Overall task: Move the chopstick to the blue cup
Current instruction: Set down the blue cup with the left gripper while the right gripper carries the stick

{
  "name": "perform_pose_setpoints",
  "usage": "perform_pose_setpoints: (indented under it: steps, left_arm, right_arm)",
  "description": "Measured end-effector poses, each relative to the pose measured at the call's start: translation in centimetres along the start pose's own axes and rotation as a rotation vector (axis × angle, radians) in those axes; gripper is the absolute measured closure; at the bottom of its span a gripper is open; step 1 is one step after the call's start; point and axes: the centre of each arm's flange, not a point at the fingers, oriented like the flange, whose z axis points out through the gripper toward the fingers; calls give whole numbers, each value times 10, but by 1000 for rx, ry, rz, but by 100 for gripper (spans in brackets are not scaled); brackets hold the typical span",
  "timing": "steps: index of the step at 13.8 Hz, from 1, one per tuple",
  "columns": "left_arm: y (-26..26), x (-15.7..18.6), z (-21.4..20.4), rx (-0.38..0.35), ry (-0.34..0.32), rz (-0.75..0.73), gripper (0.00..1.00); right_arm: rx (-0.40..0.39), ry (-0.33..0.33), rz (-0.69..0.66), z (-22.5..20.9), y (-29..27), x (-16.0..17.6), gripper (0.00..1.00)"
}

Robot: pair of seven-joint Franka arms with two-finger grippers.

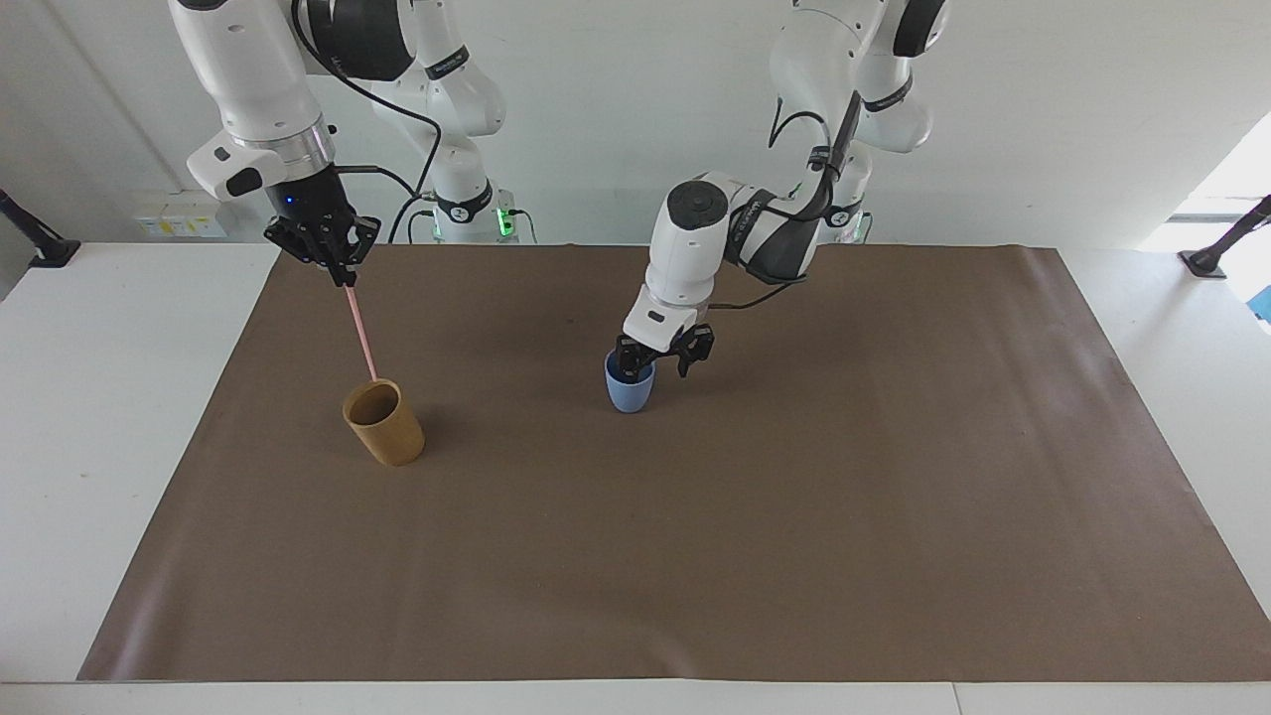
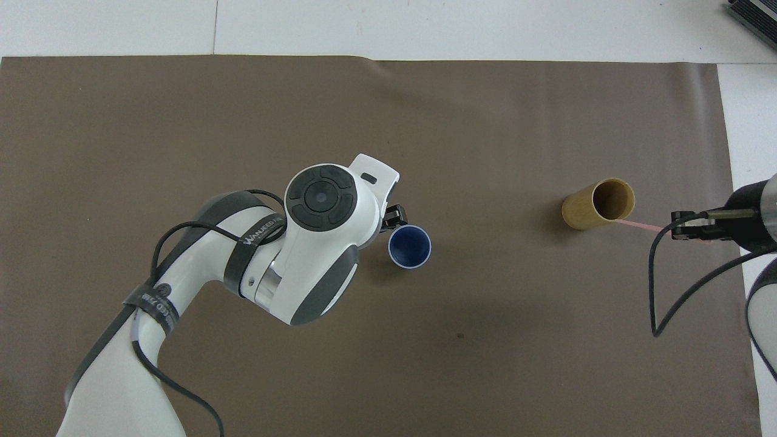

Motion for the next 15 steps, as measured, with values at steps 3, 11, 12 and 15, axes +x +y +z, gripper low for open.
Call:
perform_pose_setpoints:
  steps: [3,11,12,15]
  left_arm:
    - [-60,39,-57,-1,15,12,0]
    - [-238,111,-126,37,-26,179,0]
    - [-256,115,-133,36,-24,204,0]
    - [-302,116,-167,37,-33,255,0]
  right_arm:
    - [5,-20,41,-7,-16,-2,92]
    - [128,-70,420,-8,-98,-13,92]
    - [142,-62,478,-11,-114,-15,92]
    - [181,-47,669,-15,-161,-23,92]
